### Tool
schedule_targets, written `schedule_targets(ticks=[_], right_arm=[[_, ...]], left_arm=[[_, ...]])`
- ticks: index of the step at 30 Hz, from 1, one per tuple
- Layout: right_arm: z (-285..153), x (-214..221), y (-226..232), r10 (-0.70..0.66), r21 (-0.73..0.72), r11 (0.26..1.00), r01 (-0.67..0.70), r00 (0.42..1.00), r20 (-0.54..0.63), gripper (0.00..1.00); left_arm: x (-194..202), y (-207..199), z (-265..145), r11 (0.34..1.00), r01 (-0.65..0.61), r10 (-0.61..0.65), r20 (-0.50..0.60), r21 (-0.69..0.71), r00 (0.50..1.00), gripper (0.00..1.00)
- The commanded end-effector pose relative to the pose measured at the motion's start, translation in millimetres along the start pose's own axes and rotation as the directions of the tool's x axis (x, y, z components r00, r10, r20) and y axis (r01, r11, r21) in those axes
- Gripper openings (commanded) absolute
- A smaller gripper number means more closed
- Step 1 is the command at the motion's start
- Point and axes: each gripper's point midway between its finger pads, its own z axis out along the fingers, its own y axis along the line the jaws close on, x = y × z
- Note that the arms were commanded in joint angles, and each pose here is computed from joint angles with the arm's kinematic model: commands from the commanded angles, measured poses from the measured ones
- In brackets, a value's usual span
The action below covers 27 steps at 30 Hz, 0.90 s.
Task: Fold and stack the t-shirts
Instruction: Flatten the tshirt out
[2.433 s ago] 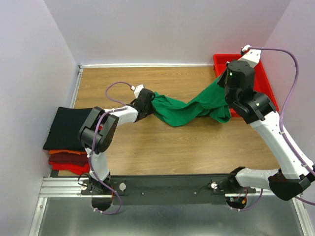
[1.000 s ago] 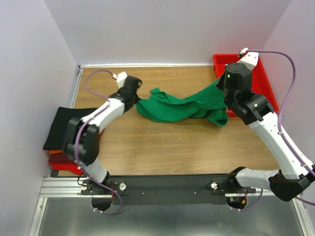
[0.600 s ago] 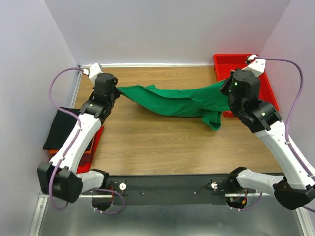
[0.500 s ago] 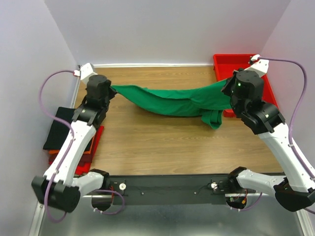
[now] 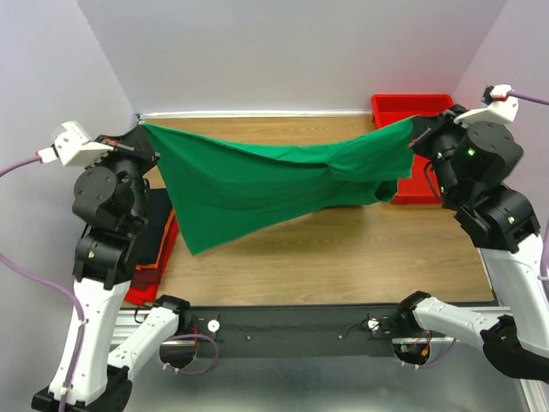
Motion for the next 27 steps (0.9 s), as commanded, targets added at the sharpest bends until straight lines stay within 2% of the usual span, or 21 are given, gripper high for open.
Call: schedule_targets(ticks=[1, 3, 4, 5, 6, 7, 8, 10, 11, 12, 13, 14, 15, 17, 18, 20, 22, 24, 25, 26, 27], right_arm=[[44.8, 39.6, 18.9, -0.079, -0.003, 0.997, 0.079, 0.994, -0.080, 0.01], [72.3, 66.1, 34.3, -0.116, -0.039, 0.993, 0.111, 0.985, -0.127, 0.01], [91.0, 61.5, 40.5, -0.099, -0.056, 0.994, 0.094, 0.990, -0.104, 0.01], [121.8, 91.7, 45.2, -0.117, -0.066, 0.992, 0.108, 0.979, -0.165, 0.01], [135.8, 101.7, 54.7, -0.108, -0.124, 0.989, 0.085, 0.974, -0.198, 0.01], [153.3, 78.4, 61.2, -0.068, -0.141, 0.989, 0.048, 0.987, -0.143, 0.01], [182.8, 106.1, 63.7, -0.086, -0.147, 0.987, 0.058, 0.978, -0.191, 0.01], [211.9, 96.9, 68.5, -0.072, -0.149, 0.988, 0.048, 0.985, -0.159, 0.01], [217.0, 61.5, 85.2, -0.048, -0.185, 0.982, 0.032, 0.995, -0.086, 0.00], [236.4, 73.1, 88.5, -0.061, -0.193, 0.980, 0.041, 0.993, -0.099, 0.01], [240.4, 59.9, 93.8, -0.058, -0.205, 0.978, 0.044, 0.996, -0.067, 0.01], [233.0, 16.8, 109.4, -0.041, -0.240, 0.970, 0.046, 0.999, 0.027, 0.01], [236.8, 9.3, 112.4, -0.040, -0.242, 0.969, 0.051, 0.998, 0.051, 0.01], [219.7, -41.7, 123.2, -0.014, -0.265, 0.963, 0.058, 0.986, 0.165, 0.01], [212.9, -58.2, 123.5, 0.000, -0.259, 0.964, 0.053, 0.979, 0.203, 0.01], [199.4, -81.9, 124.1, 0.008, -0.260, 0.964, 0.061, 0.966, 0.257, 0.01], [186.8, -95.4, 121.3, 0.019, -0.256, 0.965, 0.057, 0.958, 0.287, 0.01], [185.7, -88.2, 114.7, 0.014, -0.240, 0.969, 0.053, 0.963, 0.269, 0.01], [196.0, -61.6, 106.8, -0.009, -0.215, 0.975, 0.056, 0.976, 0.216, 0.01], [187.2, -61.9, 103.1, 0.006, -0.214, 0.976, 0.039, 0.978, 0.207, 0.01], [186.8, -53.0, 96.7, 0.007, -0.195, 0.980, 0.031, 0.982, 0.186, 0.01]], left_arm=[[37.8, 7.9, 38.2, 0.998, -0.043, 0.041, -0.032, -0.048, 0.999, 0.00], [49.2, -1.4, 57.0, 1.000, -0.018, 0.018, -0.023, -0.019, 1.000, 0.00], [74.3, 4.0, 76.7, 0.998, -0.038, 0.035, -0.062, -0.046, 0.997, 0.00], [82.8, 2.5, 87.5, 0.998, -0.037, 0.034, -0.067, -0.046, 0.997, 0.00], [86.5, -3.7, 99.5, 0.999, -0.031, 0.029, -0.051, -0.028, 0.998, 0.00], [106.4, 1.9, 121.3, 0.998, -0.049, 0.045, -0.069, -0.048, 0.997, 0.00], [97.1, -15.1, 133.8, 1.000, -0.026, 0.026, -0.030, 0.005, 0.999, 0.00], [99.7, -25.2, 156.4, 0.997, -0.043, 0.044, -0.024, 0.061, 0.999, 0.00], [112.9, -14.0, 179.0, 0.998, -0.059, 0.060, -0.041, 0.036, 0.997, 0.00], [89.6, -37.6, 189.3, 0.995, -0.041, 0.041, -0.004, 0.087, 0.999, 0.00], [85.4, -41.4, 199.7, 0.994, -0.061, 0.061, -0.006, 0.094, 0.998, 0.00], [93.8, -37.6, 218.4, 0.994, -0.076, 0.079, -0.031, 0.084, 0.996, 0.00], [61.9, -63.4, 221.2, 0.989, -0.068, 0.069, -0.002, 0.133, 0.998, 0.00], [42.6, -77.7, 228.0, 0.983, -0.081, 0.077, 0.030, 0.167, 0.997, 0.00], [15.3, -91.9, 224.1, 0.977, -0.077, 0.063, 0.076, 0.200, 0.995, 0.00], [-12.7, -106.7, 216.6, 0.967, -0.094, 0.065, 0.129, 0.237, 0.990, 0.00], [-18.1, -109.4, 211.4, 0.965, -0.095, 0.066, 0.128, 0.244, 0.990, 0.00], [-3.5, -99.5, 210.7, 0.968, -0.092, 0.072, 0.094, 0.232, 0.993, 0.00], [2.6, -94.1, 209.8, 0.971, -0.089, 0.073, 0.082, 0.223, 0.994, 0.00], [2.3, -90.6, 203.5, 0.973, -0.084, 0.068, 0.079, 0.215, 0.995, 0.00], [26.9, -71.1, 205.5, 0.981, -0.079, 0.076, 0.027, 0.175, 0.997, 0.00]])
